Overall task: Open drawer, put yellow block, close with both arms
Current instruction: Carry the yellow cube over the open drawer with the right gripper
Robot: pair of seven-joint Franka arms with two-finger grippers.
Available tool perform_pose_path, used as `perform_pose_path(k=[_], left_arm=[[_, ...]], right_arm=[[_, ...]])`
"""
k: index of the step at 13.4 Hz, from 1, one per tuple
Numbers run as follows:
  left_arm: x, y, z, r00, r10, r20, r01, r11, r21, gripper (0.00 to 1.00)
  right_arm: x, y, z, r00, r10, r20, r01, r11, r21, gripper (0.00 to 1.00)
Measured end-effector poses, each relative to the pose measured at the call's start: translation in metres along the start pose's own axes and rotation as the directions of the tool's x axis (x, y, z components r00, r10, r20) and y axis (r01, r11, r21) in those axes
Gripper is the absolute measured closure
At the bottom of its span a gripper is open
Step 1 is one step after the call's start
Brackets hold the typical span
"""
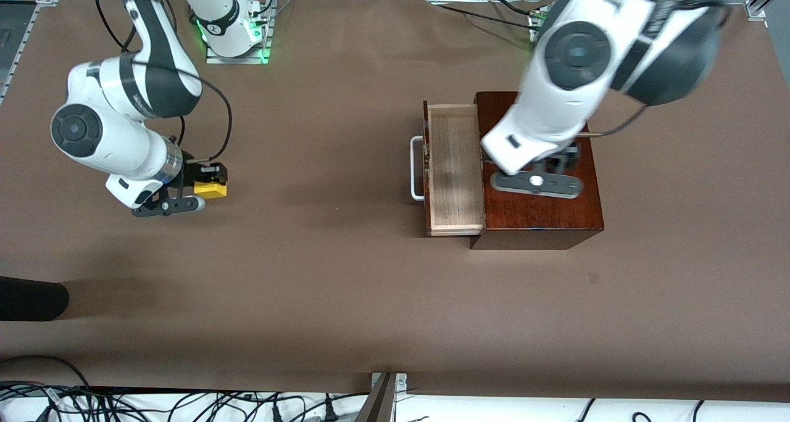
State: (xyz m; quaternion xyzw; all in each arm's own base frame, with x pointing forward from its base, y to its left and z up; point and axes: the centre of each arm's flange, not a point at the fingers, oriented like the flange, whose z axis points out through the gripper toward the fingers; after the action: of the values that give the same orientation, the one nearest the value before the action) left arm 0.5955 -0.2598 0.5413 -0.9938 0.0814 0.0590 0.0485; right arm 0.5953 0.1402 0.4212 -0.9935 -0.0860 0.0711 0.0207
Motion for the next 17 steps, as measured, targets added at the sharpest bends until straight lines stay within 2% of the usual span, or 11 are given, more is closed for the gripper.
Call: perform_pose_path(k=[3,5,6,8,11,14,17], left_arm=[[-0.021,-0.064,-0.017,0.998,0.059,0.005,-0.059,0.998,-0.013,0.00],[-0.030,-0.116,-0.017,0.996,0.091,0.015,-0.090,0.994,-0.070,0.00],[-0.033,-0.145,-0.015,0.995,0.103,0.017,-0.100,0.990,-0.099,0.00],[-0.042,-0.191,-0.007,0.994,0.100,0.038,-0.094,0.986,-0.139,0.00],[-0.055,-0.197,0.009,0.992,0.096,0.079,-0.084,0.986,-0.142,0.00],[-0.071,-0.191,0.009,0.995,0.089,0.042,-0.084,0.989,-0.120,0.00],[-0.084,-0.187,0.007,0.996,0.084,0.003,-0.083,0.991,-0.101,0.00]], right_arm=[[-0.004,-0.082,-0.046,0.984,-0.174,-0.046,0.175,0.984,0.017,0.44],[-0.017,-0.157,-0.048,0.948,-0.312,-0.054,0.313,0.949,0.017,0.44],[-0.024,-0.195,-0.047,0.921,-0.385,-0.059,0.385,0.923,-0.010,0.44],[-0.040,-0.272,-0.048,0.850,-0.520,-0.079,0.515,0.854,-0.079,0.44],[-0.067,-0.373,-0.046,0.732,-0.672,-0.110,0.662,0.741,-0.117,0.44],[-0.087,-0.446,-0.036,0.622,-0.772,-0.131,0.754,0.636,-0.165,0.44],[-0.101,-0.499,0.004,0.515,-0.852,-0.098,0.819,0.522,-0.239,0.44]])
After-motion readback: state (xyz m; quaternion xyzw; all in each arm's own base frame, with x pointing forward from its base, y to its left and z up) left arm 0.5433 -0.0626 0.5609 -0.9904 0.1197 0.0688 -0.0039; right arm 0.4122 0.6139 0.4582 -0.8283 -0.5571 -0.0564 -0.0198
